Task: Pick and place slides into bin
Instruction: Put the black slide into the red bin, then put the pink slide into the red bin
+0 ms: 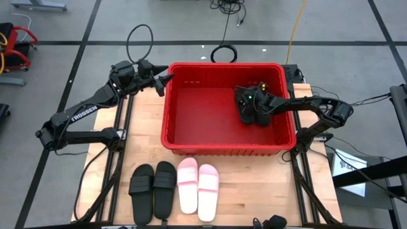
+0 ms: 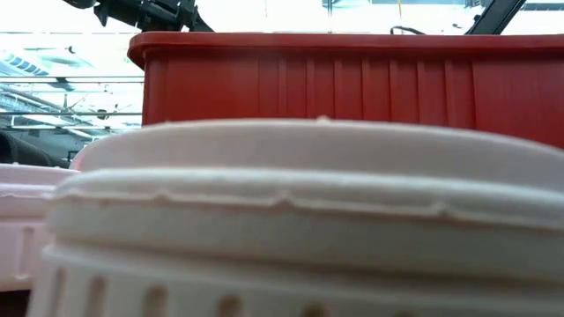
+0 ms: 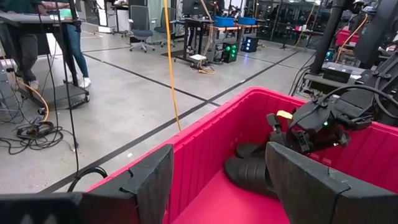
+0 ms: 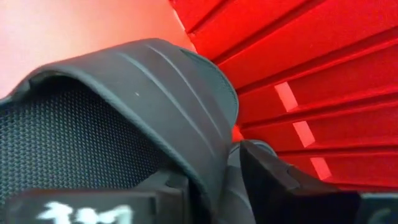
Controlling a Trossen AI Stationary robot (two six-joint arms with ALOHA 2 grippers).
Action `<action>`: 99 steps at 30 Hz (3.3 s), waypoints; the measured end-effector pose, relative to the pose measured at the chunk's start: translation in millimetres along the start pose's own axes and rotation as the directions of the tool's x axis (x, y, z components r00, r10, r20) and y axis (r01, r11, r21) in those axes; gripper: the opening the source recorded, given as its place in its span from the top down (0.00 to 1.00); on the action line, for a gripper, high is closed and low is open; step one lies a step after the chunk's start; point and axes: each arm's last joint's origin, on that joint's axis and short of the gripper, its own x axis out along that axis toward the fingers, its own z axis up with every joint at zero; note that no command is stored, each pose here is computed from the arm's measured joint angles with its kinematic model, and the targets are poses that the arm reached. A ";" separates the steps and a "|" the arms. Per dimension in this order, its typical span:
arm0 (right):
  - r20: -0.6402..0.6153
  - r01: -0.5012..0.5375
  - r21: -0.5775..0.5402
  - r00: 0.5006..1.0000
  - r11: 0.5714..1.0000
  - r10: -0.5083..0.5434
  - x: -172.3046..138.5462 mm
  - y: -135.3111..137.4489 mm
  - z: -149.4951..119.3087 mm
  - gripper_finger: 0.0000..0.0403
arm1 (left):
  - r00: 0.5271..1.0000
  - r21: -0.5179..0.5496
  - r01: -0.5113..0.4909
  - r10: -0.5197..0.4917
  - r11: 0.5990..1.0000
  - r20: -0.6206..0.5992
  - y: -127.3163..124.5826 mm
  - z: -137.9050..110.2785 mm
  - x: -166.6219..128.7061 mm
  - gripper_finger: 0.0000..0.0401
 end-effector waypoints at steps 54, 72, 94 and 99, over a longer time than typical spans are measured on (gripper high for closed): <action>0.054 -0.211 0.037 0.977 0.977 0.209 -41.6 -17.0 -5.4 0.56 | 0.999 0.007 0.033 -0.033 0.999 -0.037 -9.8 -4.2 1.2 0.36; 0.341 -0.319 0.122 0.903 0.940 0.262 -92.6 -44.5 0.8 0.57 | 0.996 0.004 0.075 -0.075 0.997 -0.046 -11.2 -4.5 0.1 0.36; 0.668 -0.499 0.074 0.668 0.864 0.328 -152.4 -32.7 20.3 0.59 | 0.965 0.104 0.248 -0.237 0.963 -0.108 -58.7 -3.1 -49.5 0.36; 0.697 -0.561 0.030 0.605 0.827 0.385 -167.1 -21.9 21.2 0.59 | 0.955 0.116 0.274 -0.256 0.955 -0.150 -75.2 -8.8 -54.5 0.36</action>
